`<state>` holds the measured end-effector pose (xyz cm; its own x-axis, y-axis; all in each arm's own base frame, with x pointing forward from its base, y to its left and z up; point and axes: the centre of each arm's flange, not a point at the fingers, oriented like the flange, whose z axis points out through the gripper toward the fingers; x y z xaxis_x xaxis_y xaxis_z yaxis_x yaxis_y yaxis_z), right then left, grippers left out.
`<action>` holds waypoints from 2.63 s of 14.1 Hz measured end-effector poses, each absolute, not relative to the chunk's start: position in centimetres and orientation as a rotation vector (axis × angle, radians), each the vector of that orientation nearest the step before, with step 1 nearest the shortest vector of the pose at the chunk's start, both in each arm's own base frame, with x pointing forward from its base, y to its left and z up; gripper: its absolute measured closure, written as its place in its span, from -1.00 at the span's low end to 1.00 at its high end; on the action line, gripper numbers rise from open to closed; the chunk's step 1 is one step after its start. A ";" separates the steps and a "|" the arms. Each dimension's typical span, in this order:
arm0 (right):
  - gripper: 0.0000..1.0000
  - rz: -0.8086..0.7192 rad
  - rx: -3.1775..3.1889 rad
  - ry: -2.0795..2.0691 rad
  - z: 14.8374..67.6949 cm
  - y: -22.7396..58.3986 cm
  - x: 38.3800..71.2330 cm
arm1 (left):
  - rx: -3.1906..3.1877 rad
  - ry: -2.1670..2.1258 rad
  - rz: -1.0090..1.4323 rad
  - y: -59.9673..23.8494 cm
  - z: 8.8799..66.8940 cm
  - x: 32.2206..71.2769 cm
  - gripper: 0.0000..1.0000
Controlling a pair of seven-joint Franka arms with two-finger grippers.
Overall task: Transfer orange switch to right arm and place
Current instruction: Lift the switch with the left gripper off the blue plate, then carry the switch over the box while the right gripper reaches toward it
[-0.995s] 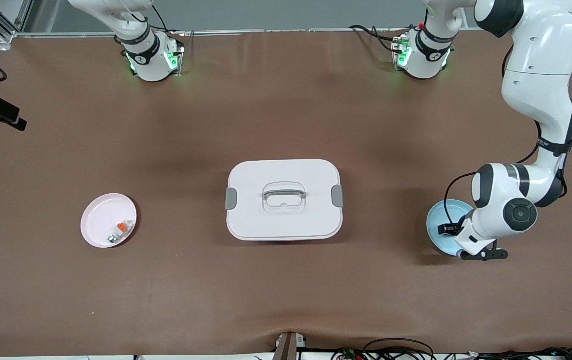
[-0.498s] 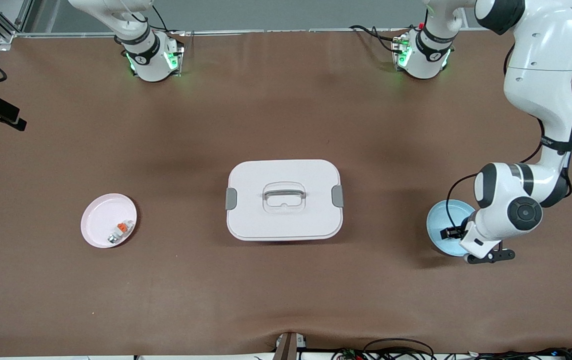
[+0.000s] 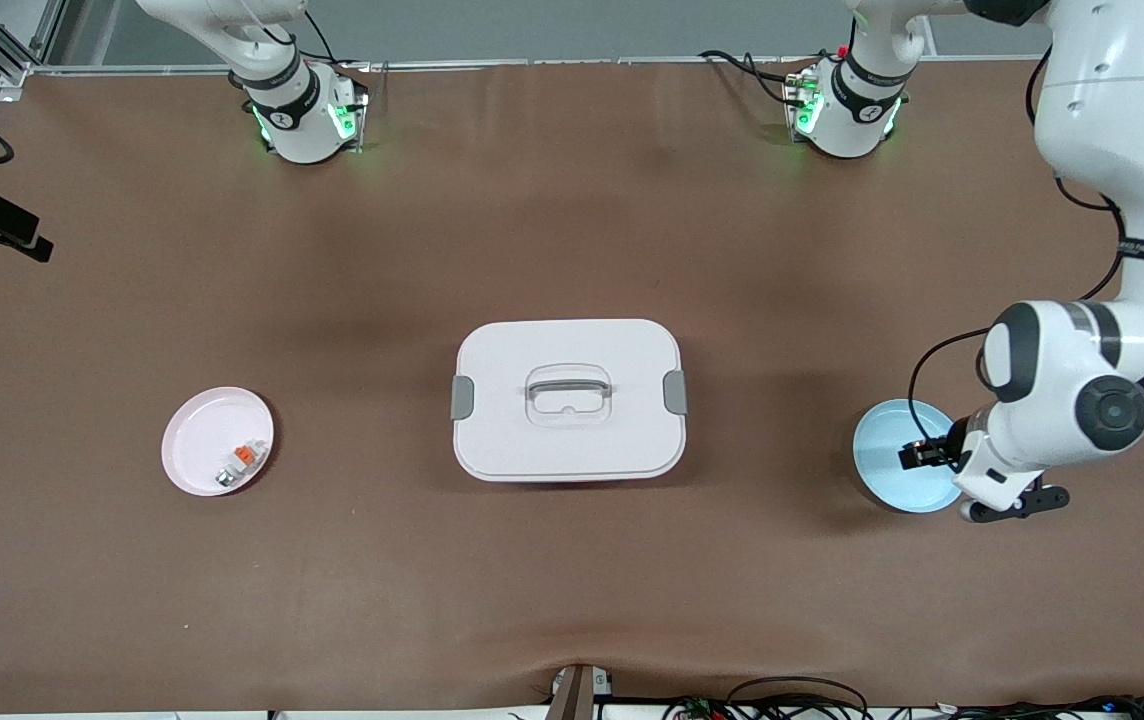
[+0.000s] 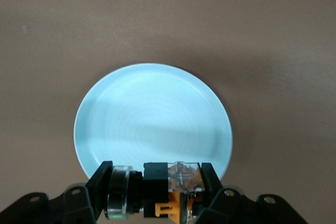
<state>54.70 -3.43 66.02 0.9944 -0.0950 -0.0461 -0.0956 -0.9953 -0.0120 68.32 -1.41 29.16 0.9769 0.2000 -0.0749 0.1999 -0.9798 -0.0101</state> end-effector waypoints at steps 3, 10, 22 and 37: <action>-1.00 0.071 -3.123 0.150 66.0 -3.5 54.7 | -3.179 -0.397 0.150 -1.6 33.5 67.6 -0.44; -1.00 0.070 -3.122 0.162 66.0 -3.9 54.7 | -3.231 -0.649 0.223 -3.0 41.1 65.4 -0.44; -1.00 0.125 -3.097 0.457 63.1 -4.7 56.4 | -3.090 -1.217 0.419 -16.5 50.3 61.6 -0.44; -1.00 0.186 -2.865 0.429 62.0 0.0 57.6 | -2.880 -1.856 0.943 -27.1 54.1 59.2 -0.44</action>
